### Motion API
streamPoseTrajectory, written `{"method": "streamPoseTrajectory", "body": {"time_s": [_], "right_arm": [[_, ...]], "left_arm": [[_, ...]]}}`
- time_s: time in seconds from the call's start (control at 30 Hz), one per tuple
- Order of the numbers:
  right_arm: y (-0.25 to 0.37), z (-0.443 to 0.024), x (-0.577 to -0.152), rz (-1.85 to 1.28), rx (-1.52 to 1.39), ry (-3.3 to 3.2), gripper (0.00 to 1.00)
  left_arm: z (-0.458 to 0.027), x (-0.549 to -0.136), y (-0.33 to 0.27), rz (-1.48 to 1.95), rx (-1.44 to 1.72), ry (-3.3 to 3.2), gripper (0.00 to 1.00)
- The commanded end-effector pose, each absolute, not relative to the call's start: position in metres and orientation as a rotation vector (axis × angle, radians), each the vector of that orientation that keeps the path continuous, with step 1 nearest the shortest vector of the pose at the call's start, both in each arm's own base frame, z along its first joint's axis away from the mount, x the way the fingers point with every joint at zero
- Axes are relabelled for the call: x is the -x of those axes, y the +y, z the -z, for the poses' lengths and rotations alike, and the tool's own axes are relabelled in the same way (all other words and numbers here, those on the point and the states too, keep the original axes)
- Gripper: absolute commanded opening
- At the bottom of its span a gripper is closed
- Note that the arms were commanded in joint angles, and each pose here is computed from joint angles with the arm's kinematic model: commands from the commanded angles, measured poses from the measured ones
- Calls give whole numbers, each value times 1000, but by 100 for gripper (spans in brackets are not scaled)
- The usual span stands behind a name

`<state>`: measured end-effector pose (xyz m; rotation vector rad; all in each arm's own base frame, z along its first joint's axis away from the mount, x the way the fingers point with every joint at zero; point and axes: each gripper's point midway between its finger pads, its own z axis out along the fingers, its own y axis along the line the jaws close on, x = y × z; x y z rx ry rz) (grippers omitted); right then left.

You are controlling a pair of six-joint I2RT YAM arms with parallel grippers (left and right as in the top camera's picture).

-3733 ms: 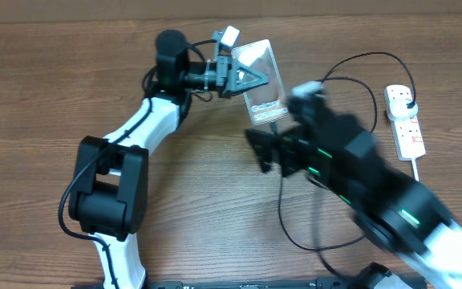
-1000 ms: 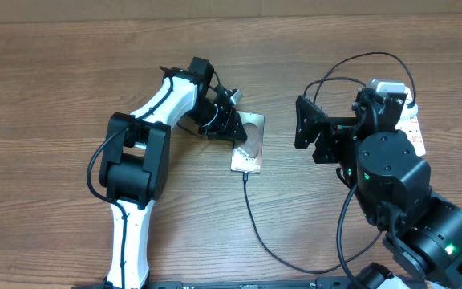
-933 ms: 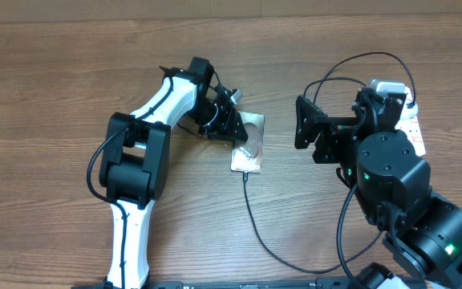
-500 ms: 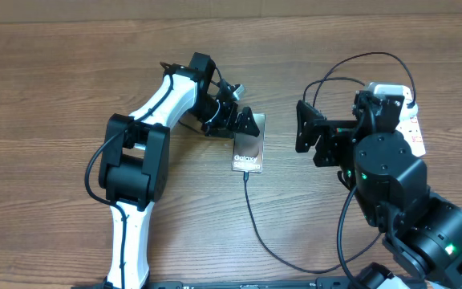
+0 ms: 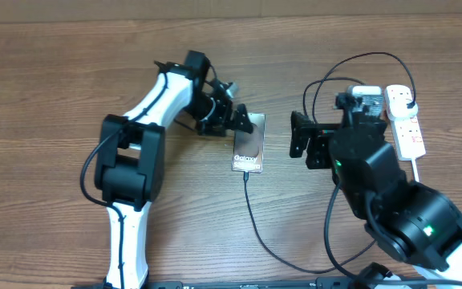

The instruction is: Plug charger to phone and switch on socket

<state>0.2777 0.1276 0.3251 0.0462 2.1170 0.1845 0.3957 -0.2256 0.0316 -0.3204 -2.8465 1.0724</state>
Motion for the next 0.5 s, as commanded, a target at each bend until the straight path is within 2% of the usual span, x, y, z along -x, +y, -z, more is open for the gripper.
{"method": "streamPoseTrajectory", "body": {"time_s": [0.0, 0.23, 0.47], "right_arm": [[126, -320, -282, -162, -69, 2127, 100], [96, -312, -290, -168, -332, 2136, 100], [25, -293, -298, -137, -629, 2182, 100]], "left_arm": [[-66, -416, -188, -949, 270, -3029, 100], [-174, -422, -141, -683, 288, -3408, 100], [-287, -397, -109, -538, 269, -3747, 100]]}}
